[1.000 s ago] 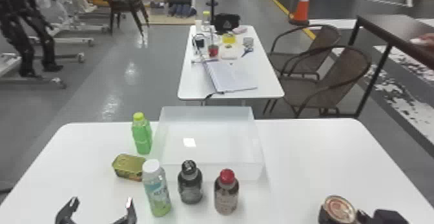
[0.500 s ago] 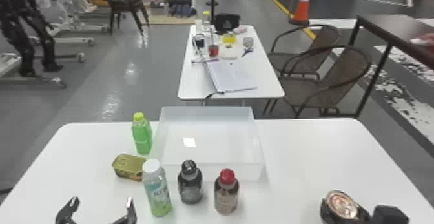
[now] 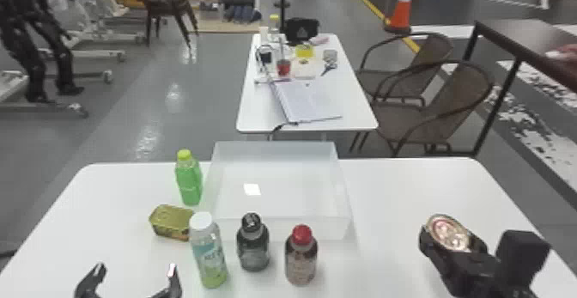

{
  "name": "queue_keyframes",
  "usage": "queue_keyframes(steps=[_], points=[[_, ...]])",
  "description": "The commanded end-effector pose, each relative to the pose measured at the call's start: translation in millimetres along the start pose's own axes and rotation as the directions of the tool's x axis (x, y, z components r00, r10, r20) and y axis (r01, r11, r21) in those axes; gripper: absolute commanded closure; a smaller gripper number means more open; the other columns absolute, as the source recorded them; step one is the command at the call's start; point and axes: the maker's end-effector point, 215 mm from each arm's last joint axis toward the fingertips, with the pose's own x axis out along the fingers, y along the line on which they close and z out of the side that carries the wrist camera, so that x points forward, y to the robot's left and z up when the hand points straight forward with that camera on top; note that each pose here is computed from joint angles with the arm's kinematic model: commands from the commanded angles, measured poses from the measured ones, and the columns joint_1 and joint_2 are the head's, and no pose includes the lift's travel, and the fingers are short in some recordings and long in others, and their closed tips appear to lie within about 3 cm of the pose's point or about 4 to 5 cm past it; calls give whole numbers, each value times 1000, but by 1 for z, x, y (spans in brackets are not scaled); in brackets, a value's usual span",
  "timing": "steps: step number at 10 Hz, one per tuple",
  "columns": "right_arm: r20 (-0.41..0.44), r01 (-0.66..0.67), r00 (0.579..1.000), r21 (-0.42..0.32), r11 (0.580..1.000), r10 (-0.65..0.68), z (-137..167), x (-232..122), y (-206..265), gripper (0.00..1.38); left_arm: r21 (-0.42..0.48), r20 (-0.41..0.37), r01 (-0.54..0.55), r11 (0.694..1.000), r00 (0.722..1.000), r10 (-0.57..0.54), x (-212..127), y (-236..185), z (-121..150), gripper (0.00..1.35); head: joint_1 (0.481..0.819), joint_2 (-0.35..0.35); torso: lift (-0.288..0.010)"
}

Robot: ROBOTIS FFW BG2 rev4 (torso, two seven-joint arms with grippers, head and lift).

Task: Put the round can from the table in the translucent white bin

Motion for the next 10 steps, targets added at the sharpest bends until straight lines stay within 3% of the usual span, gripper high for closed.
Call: queue_keyframes(steps=[1,4,7,10], points=[[5,-16,1000,14,1000,16,21,11,7,855,-18,-5,-4,1000,1000,4,-1,-1,-4,113,549,0,-100],[20,-91,996,-12,996,91,59,49,32,855,-23,-5,-4,1000,1000,4,2,-2,-5,113,549,0,-100],[50,-176,983,4,984,176,78,79,66,855,-27,-8,-1,1000,1000,0,3,-4,-7,113,549,0,-100],[107,-314,943,-22,949,314,96,108,108,855,-32,-9,-1,999,1000,1,4,-5,-8,113,549,0,-100]])
